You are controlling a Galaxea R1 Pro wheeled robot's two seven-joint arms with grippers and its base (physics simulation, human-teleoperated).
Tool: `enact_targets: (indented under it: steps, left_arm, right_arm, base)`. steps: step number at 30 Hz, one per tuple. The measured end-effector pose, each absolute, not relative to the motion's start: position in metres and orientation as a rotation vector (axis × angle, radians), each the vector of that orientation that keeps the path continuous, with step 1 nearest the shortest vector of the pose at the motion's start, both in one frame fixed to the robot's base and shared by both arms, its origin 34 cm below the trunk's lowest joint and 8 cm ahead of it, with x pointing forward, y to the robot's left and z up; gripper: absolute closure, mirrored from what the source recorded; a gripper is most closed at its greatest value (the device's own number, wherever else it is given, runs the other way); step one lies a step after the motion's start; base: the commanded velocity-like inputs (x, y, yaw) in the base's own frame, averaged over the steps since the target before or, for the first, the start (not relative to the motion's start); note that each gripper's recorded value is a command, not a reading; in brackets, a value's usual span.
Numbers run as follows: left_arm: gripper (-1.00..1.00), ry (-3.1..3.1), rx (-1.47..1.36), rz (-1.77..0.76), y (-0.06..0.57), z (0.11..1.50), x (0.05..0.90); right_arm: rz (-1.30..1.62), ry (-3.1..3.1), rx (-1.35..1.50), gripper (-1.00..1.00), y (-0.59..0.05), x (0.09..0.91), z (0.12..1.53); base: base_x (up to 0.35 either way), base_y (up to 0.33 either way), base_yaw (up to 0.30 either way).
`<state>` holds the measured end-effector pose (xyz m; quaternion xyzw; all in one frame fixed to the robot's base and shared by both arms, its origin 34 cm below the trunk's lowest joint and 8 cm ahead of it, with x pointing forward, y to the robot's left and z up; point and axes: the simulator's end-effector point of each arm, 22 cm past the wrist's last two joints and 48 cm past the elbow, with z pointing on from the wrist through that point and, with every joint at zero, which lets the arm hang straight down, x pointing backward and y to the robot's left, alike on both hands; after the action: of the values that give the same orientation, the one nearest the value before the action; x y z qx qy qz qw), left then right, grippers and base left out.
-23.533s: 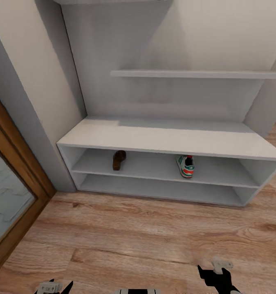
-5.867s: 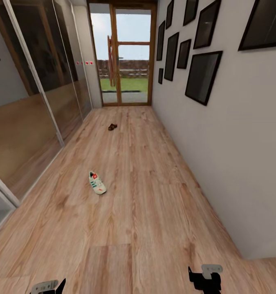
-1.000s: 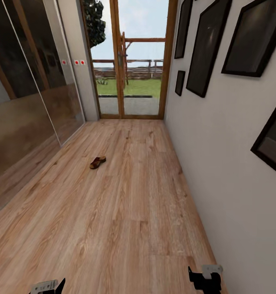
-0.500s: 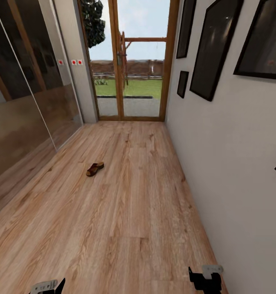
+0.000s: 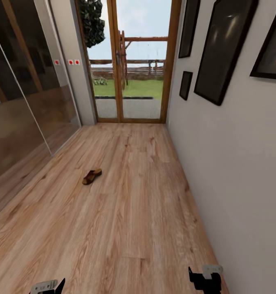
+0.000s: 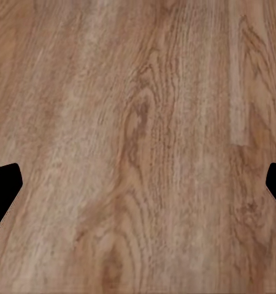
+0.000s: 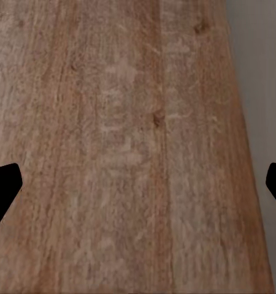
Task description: Pick up the two gym shoes and the two sandals from the corridor floor and place them onto the hallstand (shoe rack) in the corridor, making sure they are on the rack and not on the floor. Arrange them so the two gym shoes are next to each other and the two sandals are next to each other.
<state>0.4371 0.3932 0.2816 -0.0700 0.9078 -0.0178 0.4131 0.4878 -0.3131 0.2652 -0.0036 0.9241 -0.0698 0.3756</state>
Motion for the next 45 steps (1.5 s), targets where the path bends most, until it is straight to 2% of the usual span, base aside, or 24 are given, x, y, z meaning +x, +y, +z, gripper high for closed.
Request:
enact_targets:
  steps: [45]
  left_arm:
    - [-1.0,2.283,-0.176,-0.045,0.3933,0.2816,0.4371]
  right_arm:
    - [-0.176,2.364,-0.009,-1.0,-0.3117,0.4884,0.2654]
  base:
    - [0.339,0.0,0.0]
